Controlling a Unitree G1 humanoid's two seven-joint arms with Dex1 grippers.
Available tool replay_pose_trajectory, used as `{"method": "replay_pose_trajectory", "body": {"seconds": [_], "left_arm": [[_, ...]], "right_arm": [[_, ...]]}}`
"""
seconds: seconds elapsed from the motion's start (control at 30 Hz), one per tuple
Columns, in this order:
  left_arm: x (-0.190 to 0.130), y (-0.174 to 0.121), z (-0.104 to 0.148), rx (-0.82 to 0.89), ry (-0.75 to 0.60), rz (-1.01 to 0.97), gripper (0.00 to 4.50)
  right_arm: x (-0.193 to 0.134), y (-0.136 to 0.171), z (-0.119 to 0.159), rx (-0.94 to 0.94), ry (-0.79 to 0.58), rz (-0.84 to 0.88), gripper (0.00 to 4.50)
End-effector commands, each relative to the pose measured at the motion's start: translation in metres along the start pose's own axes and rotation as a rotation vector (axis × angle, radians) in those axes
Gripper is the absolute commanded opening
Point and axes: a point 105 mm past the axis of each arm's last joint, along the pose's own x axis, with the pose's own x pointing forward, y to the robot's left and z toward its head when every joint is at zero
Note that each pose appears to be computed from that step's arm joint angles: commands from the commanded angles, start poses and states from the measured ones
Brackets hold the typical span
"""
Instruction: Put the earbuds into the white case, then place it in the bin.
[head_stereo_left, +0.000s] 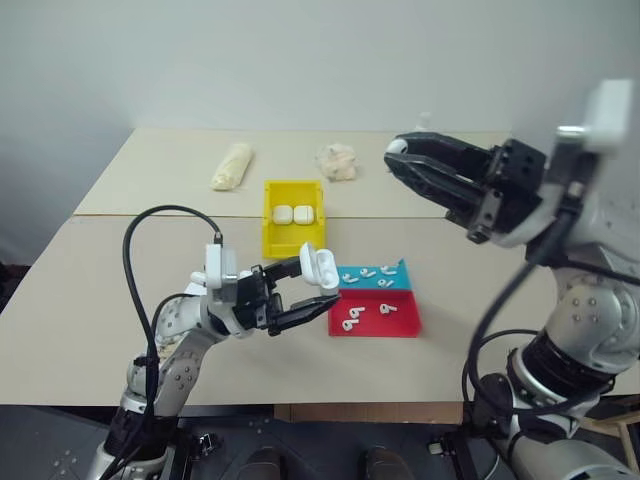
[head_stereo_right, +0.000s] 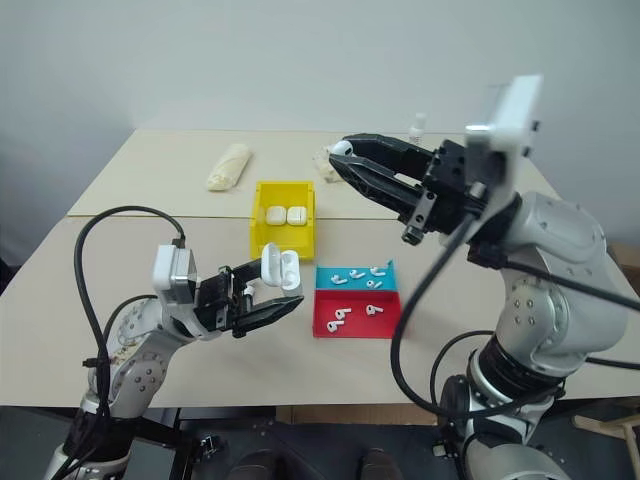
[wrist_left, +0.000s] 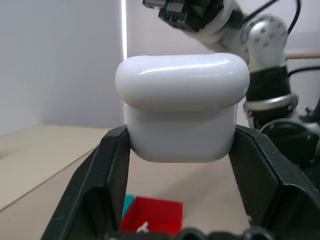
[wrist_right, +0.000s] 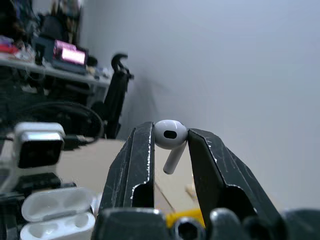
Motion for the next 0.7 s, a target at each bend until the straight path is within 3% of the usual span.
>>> {"method": "replay_pose_trajectory", "body": {"seconds": [0.03,0.4,0.7], "left_arm": [[0.004,-0.005,0.006,0.020,-0.017,-0.106,2.74],[0.013,0.001,0.018,0.108,-0.043,-0.141,2.74],[0.009,-0.002,0.018,0.112,-0.038,-0.115,2.74]], "right_arm": [[0.005,0.020,0.001,-0.077,-0.076,0.055,1.26],[0.016,0.051,-0.021,-0.089,-0.092,0.253,1.26],[0.011,0.047,-0.035,-0.099,-0.049,0.267,1.26]]}}
